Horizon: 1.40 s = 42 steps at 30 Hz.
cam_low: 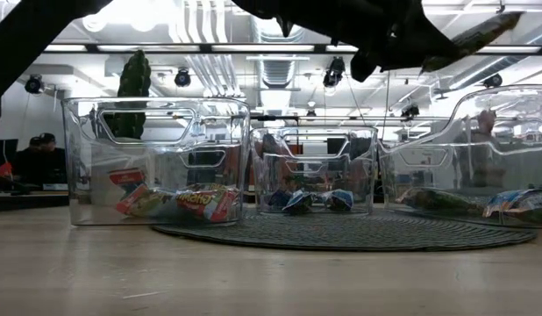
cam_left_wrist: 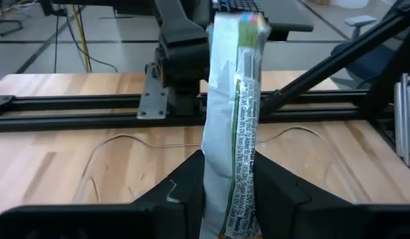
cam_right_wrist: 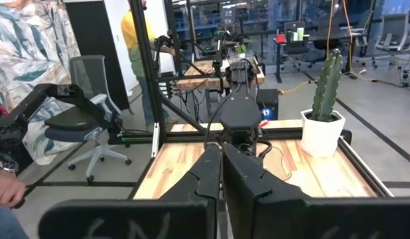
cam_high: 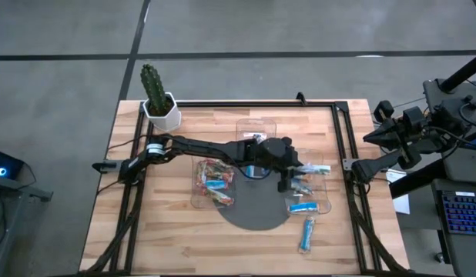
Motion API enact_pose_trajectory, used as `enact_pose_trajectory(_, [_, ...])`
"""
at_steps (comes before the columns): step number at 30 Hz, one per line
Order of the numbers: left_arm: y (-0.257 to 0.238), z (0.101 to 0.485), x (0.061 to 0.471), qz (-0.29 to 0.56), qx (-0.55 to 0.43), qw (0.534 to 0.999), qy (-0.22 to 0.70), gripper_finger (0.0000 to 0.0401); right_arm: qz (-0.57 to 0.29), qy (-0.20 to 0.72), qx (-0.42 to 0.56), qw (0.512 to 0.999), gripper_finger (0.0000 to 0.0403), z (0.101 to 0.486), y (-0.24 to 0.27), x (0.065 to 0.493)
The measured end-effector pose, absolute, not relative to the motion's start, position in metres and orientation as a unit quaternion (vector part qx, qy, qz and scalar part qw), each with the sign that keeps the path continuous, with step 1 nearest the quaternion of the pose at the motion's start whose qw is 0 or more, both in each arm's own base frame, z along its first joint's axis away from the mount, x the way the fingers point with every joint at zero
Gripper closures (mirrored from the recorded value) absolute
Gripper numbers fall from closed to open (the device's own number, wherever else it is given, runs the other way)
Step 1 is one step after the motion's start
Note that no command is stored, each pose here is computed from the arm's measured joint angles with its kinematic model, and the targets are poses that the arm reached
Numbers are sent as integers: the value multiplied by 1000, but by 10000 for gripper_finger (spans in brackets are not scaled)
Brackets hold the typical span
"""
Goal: Pick and place Granola Bars by type
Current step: Put the yellow granola bar into the right transparent bin
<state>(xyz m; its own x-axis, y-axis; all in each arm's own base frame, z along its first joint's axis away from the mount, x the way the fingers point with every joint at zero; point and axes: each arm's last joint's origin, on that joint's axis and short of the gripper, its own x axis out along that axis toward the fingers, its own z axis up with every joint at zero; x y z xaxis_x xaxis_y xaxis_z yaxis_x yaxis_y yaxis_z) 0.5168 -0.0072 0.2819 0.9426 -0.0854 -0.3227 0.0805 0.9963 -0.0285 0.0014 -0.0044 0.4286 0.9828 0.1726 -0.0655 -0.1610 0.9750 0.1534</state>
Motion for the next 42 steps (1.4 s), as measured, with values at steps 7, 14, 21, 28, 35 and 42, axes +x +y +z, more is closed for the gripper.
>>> enact_pose_trajectory(7, [-6, 281, 517, -45, -27, 984, 169, 255, 84, 39, 74, 993, 394, 429, -4, 1])
enact_pose_trajectory(14, [-5, 283, 516, -38, -36, 983, 178, 219, 84, 39, 74, 993, 394, 429, -4, 2])
enact_pose_trajectory(21, [-7, 307, 511, -32, -66, 980, 186, 279, 84, 39, 70, 993, 394, 429, -4, 2])
enact_pose_trajectory(28, [-19, 372, 483, -67, -71, 986, 133, 358, 84, 39, 70, 993, 394, 429, -4, 2])
enact_pose_trajectory(35, [-31, 420, 433, -91, -58, 983, 148, 391, 85, 39, 70, 993, 394, 429, -4, 3])
enact_pose_trajectory(42, [-38, 459, 378, -106, -54, 980, 160, 400, 84, 56, 66, 993, 394, 429, 1, 15])
